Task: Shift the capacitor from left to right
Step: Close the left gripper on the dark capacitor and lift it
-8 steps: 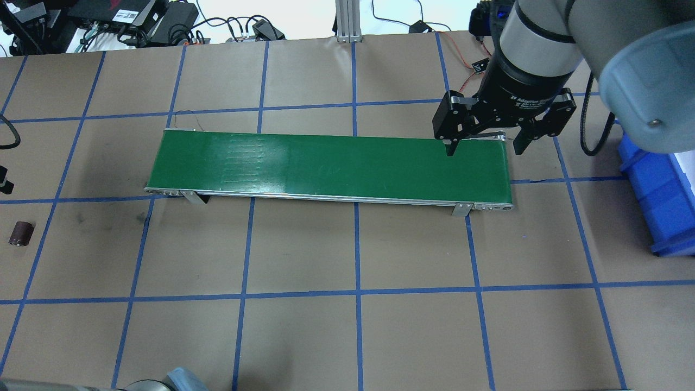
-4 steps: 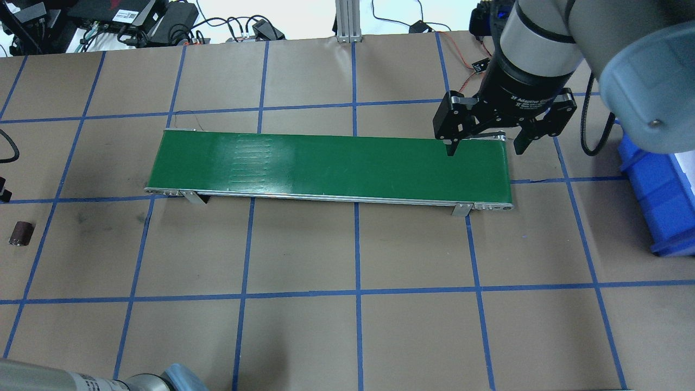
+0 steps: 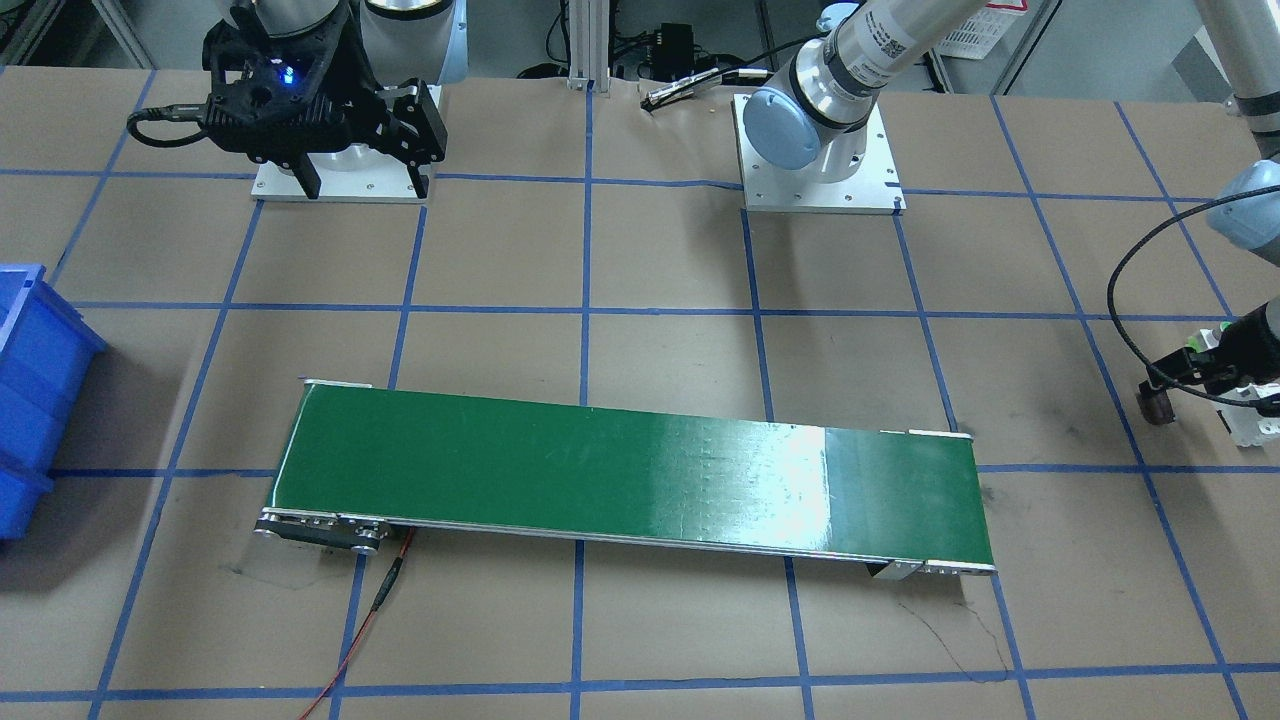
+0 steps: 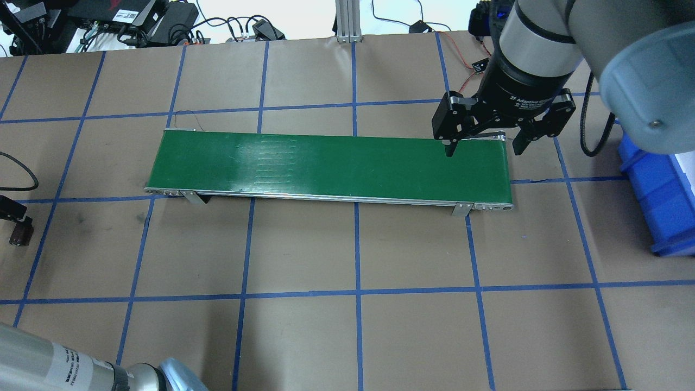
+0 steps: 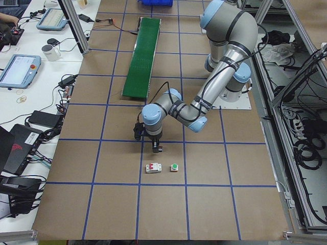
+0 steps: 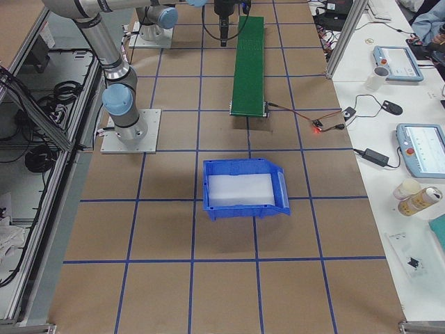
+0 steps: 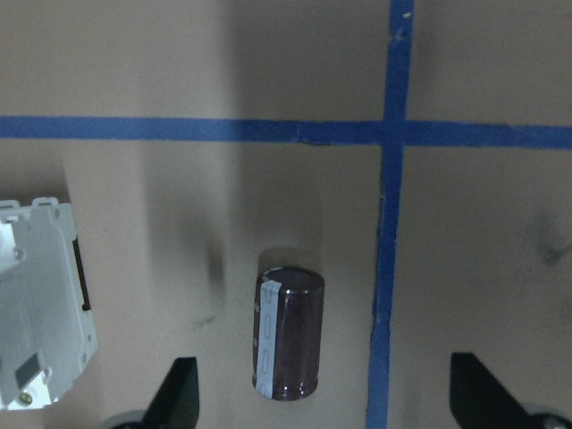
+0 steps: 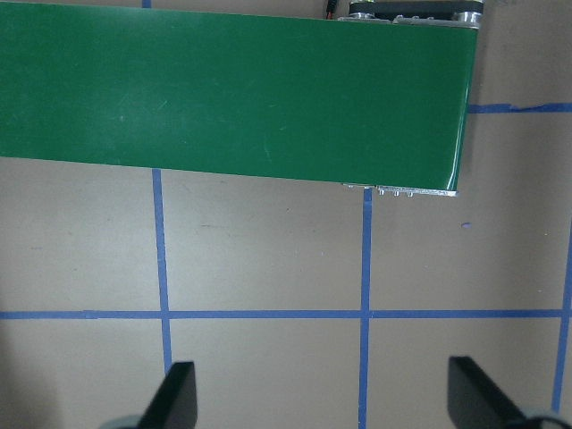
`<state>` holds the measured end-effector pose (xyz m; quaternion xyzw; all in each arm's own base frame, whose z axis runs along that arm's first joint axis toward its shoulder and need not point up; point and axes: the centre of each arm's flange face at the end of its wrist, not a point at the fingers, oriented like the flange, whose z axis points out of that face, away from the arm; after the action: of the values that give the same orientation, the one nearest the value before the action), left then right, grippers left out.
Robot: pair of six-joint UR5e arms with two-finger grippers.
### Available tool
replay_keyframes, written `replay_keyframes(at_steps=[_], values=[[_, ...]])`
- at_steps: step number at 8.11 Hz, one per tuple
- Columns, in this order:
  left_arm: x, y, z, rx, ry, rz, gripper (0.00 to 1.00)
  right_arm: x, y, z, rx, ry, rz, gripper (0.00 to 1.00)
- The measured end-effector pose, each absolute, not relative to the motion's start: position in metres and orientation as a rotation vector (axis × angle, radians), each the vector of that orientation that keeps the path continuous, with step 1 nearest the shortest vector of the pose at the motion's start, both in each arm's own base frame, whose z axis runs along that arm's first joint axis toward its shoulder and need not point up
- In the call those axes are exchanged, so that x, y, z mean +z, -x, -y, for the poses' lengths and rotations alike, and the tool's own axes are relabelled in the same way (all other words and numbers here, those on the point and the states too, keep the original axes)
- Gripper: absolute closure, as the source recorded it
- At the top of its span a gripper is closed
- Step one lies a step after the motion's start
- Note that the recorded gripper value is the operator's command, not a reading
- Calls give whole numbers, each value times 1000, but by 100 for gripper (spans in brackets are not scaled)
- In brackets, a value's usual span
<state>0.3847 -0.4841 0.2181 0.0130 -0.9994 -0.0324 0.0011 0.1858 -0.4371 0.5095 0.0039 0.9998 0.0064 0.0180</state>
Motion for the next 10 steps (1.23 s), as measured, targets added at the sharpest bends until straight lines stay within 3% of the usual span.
replay_keyframes(at_steps=[5, 6, 7, 10], values=[[183, -390, 481, -206, -23, 3119, 1, 510, -184, 436, 21, -12, -3119, 0], [179, -390, 481, -212, -17, 3116, 24, 510, -184, 436, 24, -13, -3120, 0], [177, -390, 481, -216, -12, 3114, 99, 510, -184, 436, 27, -13, -3119, 0], [176, -393, 478, -268, -1, 3134, 100, 510, -184, 435, 31, -13, -3119, 0]])
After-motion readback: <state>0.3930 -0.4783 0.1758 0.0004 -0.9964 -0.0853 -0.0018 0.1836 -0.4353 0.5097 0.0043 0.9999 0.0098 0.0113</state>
